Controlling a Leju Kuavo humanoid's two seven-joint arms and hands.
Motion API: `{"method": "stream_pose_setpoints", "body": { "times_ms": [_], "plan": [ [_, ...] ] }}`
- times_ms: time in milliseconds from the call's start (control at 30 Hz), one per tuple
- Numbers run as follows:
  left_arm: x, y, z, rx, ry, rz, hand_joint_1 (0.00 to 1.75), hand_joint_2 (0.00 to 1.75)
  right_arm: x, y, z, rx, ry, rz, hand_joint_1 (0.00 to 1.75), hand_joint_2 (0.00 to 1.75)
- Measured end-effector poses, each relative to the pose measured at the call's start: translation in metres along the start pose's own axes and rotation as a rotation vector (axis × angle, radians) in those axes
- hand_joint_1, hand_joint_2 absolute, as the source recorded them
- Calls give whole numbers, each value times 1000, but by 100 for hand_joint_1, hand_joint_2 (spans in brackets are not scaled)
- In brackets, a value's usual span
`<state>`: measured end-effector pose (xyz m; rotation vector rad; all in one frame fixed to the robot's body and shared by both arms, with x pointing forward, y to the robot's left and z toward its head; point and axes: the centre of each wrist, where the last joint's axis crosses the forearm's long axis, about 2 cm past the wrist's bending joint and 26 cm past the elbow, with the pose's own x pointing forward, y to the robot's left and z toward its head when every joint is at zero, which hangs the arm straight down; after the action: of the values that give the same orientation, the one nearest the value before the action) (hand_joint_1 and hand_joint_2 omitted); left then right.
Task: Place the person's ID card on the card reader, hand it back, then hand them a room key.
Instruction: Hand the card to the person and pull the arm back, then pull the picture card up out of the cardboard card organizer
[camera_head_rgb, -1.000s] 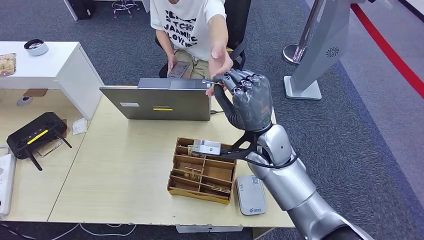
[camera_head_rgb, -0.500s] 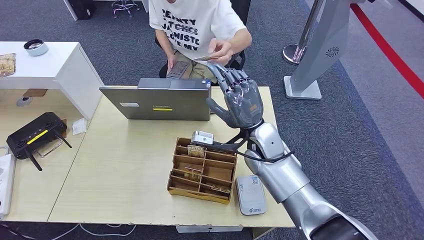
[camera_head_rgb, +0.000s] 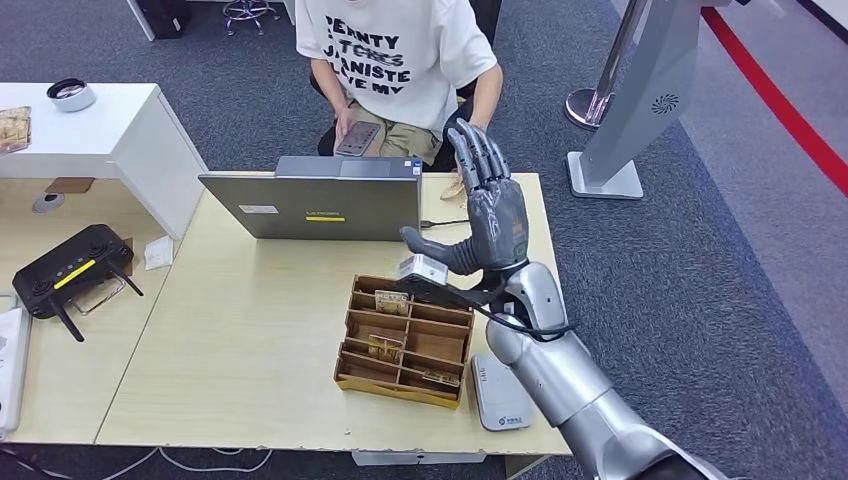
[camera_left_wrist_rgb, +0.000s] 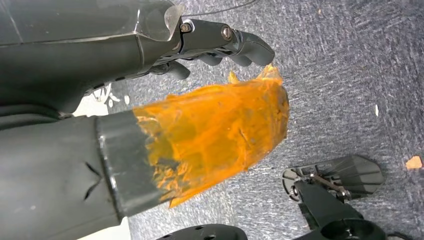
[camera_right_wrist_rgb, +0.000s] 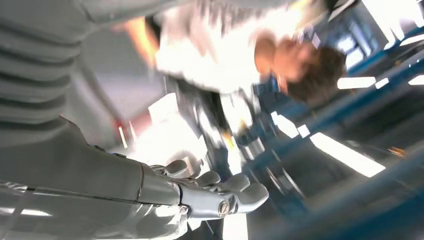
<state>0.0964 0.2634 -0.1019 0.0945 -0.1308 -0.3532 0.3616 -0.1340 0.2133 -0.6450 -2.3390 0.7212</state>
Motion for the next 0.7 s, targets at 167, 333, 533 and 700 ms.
{"method": "stream_pose_setpoints", "body": {
  "times_ms": [167, 333, 533, 700],
  "plan": [
    [-12, -4, -1, 14, 15, 48, 0, 0, 26, 3, 33, -52, 161, -444, 0, 44],
    [-26, -8, -1, 23, 35, 97, 0, 0, 51, -3, 68, -112, 230, -746, 0, 175],
    [-35, -10, -2, 22, 49, 148, 0, 0, 62, -15, 103, -33, 226, -997, 0, 175],
    [-38, -10, -2, 25, 55, 177, 0, 0, 65, -22, 127, 6, 222, -1005, 0, 175]
  ]
}}
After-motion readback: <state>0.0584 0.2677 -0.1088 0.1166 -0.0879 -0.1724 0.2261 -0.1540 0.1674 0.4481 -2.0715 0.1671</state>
